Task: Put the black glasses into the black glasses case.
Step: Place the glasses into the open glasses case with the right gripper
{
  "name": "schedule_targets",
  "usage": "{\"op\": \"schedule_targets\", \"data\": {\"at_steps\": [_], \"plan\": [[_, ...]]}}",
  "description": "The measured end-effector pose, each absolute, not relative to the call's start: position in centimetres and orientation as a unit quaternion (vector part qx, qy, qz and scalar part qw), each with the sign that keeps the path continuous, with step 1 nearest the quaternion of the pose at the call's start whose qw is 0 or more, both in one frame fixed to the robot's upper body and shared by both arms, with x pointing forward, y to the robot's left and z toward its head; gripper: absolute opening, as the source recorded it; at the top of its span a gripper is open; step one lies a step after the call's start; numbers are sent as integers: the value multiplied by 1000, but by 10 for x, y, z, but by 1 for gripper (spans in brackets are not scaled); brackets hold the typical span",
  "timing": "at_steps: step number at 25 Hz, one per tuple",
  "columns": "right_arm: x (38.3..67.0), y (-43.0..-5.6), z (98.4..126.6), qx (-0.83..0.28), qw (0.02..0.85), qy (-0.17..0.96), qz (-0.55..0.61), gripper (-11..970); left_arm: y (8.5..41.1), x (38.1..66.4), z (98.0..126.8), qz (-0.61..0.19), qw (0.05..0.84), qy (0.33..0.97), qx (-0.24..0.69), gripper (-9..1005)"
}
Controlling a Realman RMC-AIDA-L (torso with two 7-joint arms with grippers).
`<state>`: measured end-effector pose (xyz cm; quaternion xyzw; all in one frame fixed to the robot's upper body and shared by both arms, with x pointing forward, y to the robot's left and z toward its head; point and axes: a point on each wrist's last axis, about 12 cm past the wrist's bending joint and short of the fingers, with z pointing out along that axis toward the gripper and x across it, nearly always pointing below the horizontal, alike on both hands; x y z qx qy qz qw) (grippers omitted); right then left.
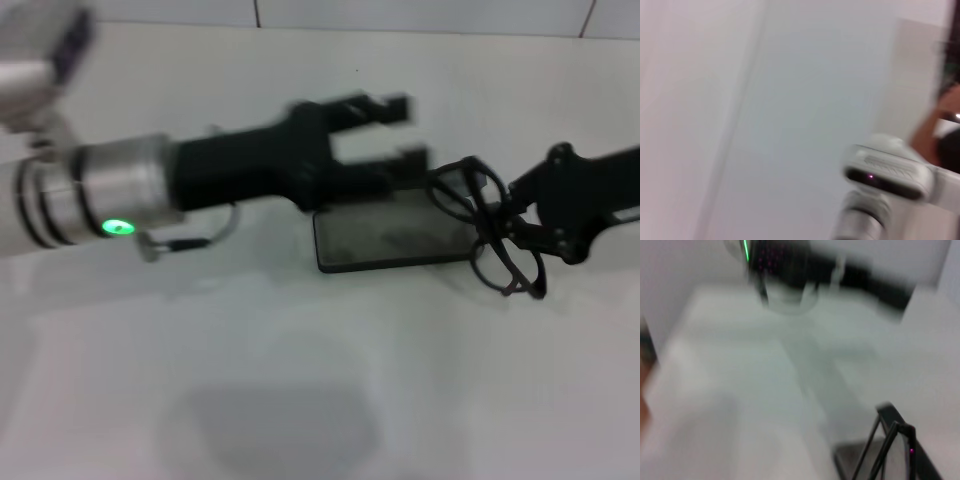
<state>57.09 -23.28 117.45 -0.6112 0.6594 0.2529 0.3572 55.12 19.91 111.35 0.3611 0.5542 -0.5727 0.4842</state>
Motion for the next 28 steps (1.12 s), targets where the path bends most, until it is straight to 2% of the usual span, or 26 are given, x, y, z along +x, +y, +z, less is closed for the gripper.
{"op": "schedule_targets", "data": {"at_steps": [6,12,19,28], "plan": [[584,-173,1192,-688,288,662,69,104,244,548,1112,-544,544,568,292,785],[587,-131,1186,-733,244,634,-27,105,250,544,1109,-538,555,568,282,785],[578,-116,1174,-758,235,606,-55,105,256,550,1115,-528,581,561,263,785],[576,-111,1167,-758,263,593,-65,106,261,554,1118,-508,599,562,259,785]]}}
